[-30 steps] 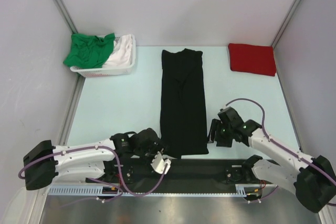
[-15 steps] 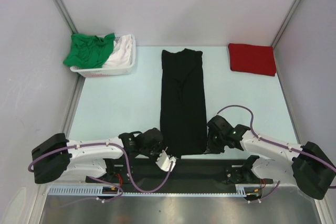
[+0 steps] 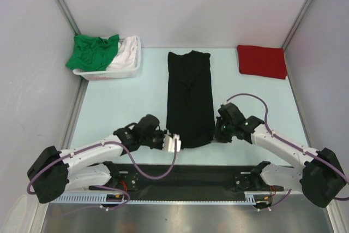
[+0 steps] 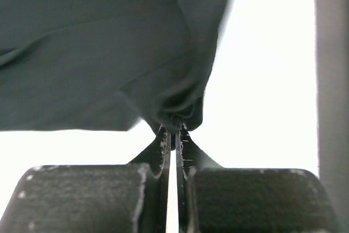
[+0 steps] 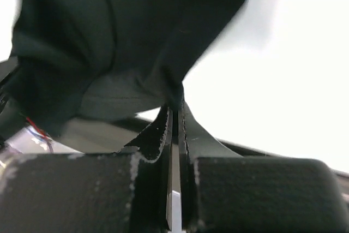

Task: Fold and stack the t-shirts
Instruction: Fold the tshirt

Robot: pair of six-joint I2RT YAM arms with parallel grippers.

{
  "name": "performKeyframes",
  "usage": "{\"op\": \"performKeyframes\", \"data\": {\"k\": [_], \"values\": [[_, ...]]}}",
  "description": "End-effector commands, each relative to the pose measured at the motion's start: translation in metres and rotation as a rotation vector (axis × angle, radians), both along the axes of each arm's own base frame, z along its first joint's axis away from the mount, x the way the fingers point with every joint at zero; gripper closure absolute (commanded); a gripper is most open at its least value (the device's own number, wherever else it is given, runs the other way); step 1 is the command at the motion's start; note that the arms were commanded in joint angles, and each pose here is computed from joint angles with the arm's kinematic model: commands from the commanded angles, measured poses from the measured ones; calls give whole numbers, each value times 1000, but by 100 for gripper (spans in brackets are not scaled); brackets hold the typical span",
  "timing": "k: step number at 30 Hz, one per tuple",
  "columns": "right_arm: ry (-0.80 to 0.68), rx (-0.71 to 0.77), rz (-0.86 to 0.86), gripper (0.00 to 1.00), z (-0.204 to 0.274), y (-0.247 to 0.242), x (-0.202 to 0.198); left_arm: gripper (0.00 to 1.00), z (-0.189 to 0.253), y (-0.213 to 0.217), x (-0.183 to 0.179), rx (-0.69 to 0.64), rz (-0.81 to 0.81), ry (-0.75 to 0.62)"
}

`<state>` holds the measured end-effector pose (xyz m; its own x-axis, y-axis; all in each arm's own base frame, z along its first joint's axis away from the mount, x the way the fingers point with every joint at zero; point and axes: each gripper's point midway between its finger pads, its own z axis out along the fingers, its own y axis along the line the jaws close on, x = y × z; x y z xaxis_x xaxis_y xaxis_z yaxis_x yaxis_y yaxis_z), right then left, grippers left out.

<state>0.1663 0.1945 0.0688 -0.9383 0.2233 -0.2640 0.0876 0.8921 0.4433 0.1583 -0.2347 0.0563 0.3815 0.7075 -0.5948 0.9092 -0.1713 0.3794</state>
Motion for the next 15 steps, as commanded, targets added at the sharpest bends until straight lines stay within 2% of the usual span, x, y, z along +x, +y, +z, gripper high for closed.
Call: {"op": "performKeyframes", "data": {"k": [1, 5, 6, 8, 10, 11, 12, 15], "values": [[-106, 9, 18, 100, 24, -2, 41, 100, 43, -15, 33, -152, 81, 24], [-157, 42, 3, 100, 36, 1, 93, 100, 51, -13, 68, -180, 167, 77], [-197, 57, -3, 100, 50, 5, 112, 100, 65, -18, 80, -214, 187, 83], [-242, 58, -15, 100, 58, 1, 140, 100, 57, -16, 105, -207, 259, 128], [-273, 37, -20, 100, 62, 0, 171, 100, 69, -18, 134, -234, 332, 139], [-275, 28, -27, 100, 59, -1, 181, 100, 54, -18, 144, -206, 366, 180], [-257, 14, -33, 100, 49, -3, 190, 100, 66, -23, 161, -233, 398, 176], [-258, 23, -64, 100, 44, -8, 222, 100, 57, -20, 197, -205, 509, 226]]}}
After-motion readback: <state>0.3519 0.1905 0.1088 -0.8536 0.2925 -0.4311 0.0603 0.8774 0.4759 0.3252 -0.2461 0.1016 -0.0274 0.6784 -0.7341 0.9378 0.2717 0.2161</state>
